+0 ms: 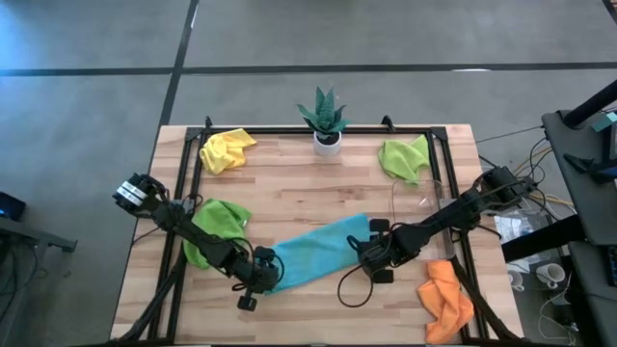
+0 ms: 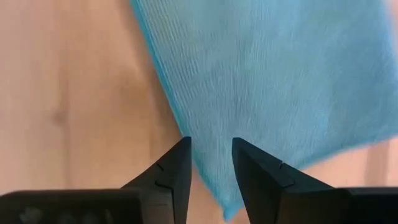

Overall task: Fold microfiber towels
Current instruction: Fold the blue towel on the table

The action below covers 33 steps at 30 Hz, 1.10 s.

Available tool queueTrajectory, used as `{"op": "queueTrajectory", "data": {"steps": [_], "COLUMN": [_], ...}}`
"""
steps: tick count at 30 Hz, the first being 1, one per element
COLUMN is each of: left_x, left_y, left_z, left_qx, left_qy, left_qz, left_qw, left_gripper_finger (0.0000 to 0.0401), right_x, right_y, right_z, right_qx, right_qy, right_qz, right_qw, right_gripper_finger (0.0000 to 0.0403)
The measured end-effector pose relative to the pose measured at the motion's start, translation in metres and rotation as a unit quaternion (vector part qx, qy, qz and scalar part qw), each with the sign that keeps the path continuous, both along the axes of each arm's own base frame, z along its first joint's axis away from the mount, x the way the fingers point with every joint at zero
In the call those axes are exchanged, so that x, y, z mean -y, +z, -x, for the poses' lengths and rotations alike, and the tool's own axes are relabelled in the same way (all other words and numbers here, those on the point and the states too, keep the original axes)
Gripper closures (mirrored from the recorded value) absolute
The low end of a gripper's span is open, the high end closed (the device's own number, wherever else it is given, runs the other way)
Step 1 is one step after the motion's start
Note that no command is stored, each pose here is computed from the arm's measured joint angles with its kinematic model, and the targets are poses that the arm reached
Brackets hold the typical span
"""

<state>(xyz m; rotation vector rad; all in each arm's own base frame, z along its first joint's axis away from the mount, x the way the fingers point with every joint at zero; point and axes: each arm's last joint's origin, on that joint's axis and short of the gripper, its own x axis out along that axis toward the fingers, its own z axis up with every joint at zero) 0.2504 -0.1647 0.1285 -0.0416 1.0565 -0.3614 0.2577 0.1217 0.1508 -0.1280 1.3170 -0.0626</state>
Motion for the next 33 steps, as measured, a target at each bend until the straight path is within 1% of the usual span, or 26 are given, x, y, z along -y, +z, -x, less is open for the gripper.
{"op": "queueTrajectory", "data": {"steps": [4,6,10,15,17,20,22,25,29,33], "left_x": [0.0,0.0,0.0,0.001,0.001,0.001,0.002,0.002,0.003,0.005], "left_y": [0.0,0.0,0.0,0.0,0.0,0.0,0.0,0.0,-0.001,-0.002], "left_z": [-0.001,-0.001,-0.001,-0.001,0.0,0.0,0.0,0.001,0.003,0.005], "left_qx": [0.005,0.005,0.005,0.005,0.005,0.004,0.003,0.0,-0.003,-0.009], "left_qy": [0.0,0.0,0.0,0.0,-0.001,-0.002,-0.002,0.005,0.003,-0.004], "left_qz": [0.003,0.003,0.003,0.003,0.003,0.002,0.002,0.006,0.006,0.013], "left_qw": [1.0,1.0,1.0,1.0,1.0,1.0,1.0,1.0,1.0,1.0], "left_gripper_finger": [0.0401,0.0401,0.0401,0.0401,0.0401,0.0401,0.0401,0.0401,0.0401,0.0401], "right_x": [0.002,0.006,0.021,0.049,0.062,0.085,0.099,0.112,0.122,0.122], "right_y": [0.007,0.007,-0.005,-0.018,-0.024,-0.03,-0.032,-0.029,-0.019,-0.002], "right_z": [-0.007,-0.01,-0.02,-0.042,-0.048,-0.054,-0.056,-0.056,-0.05,-0.048], "right_qx": [0.029,0.039,0.052,0.072,0.067,0.057,0.058,0.065,0.067,0.102], "right_qy": [-0.007,-0.012,-0.018,-0.036,-0.046,-0.08,-0.115,-0.148,-0.166,-0.178], "right_qz": [0.033,0.035,0.036,0.042,0.05,0.056,0.067,0.07,0.072,0.069], "right_qw": [0.999,0.999,0.998,0.996,0.995,0.994,0.989,0.984,0.981,0.976], "right_gripper_finger": [0.0291,0.0291,0.0291,0.0291,0.0291,0.0291,0.0291,0.0291,0.0291,0.0291]}}
